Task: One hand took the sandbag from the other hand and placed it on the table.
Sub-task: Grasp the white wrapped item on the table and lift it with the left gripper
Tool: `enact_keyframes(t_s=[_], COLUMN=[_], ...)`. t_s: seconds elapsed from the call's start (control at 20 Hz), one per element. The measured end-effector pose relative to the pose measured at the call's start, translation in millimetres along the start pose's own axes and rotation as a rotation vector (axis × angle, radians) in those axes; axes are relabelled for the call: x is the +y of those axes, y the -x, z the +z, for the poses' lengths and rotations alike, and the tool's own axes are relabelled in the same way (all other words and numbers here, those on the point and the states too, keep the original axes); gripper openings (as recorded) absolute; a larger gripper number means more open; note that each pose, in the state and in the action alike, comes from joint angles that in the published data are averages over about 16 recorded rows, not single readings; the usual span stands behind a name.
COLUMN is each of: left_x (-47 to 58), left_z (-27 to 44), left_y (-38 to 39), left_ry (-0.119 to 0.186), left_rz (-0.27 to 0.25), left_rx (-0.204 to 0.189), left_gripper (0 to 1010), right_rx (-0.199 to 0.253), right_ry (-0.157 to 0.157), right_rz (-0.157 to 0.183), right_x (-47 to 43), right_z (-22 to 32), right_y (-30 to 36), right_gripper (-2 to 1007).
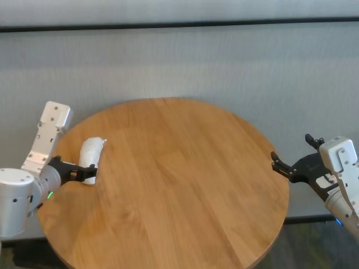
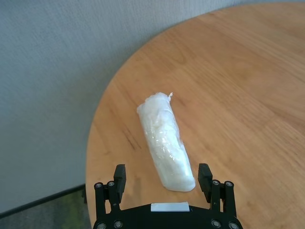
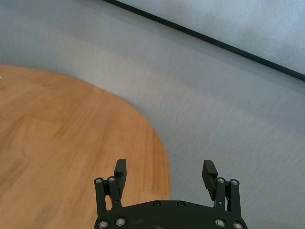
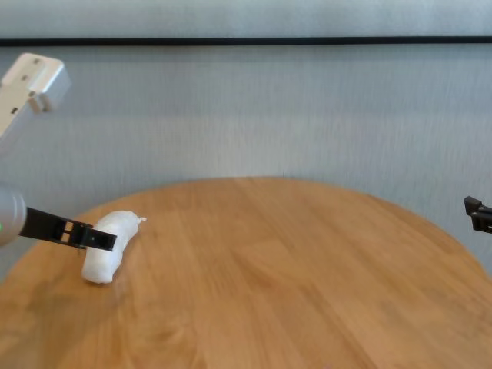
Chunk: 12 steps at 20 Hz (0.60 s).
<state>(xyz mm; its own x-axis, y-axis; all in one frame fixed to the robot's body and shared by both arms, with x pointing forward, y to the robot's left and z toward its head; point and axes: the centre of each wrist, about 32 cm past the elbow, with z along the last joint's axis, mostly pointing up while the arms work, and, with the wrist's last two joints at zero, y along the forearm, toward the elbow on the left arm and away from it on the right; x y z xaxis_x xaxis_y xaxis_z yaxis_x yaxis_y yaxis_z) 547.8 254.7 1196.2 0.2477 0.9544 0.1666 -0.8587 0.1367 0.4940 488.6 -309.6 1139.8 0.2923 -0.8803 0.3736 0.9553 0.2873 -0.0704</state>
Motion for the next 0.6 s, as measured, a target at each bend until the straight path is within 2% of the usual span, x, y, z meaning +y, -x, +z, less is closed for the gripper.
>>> enact_keyframes(t_s=[0.6], left_x=[-19.7], left_z=[0.8], left_y=[13.4], left_ry=[0.007], left_rz=[-0.006], left_rx=[-0.017], left_gripper=[1002], right_rx=[0.0], right_ry=[0.0], right_rz=[0.0], right_x=[0.0], right_z=[0.0], right_y=[0.0], right_gripper=[1000])
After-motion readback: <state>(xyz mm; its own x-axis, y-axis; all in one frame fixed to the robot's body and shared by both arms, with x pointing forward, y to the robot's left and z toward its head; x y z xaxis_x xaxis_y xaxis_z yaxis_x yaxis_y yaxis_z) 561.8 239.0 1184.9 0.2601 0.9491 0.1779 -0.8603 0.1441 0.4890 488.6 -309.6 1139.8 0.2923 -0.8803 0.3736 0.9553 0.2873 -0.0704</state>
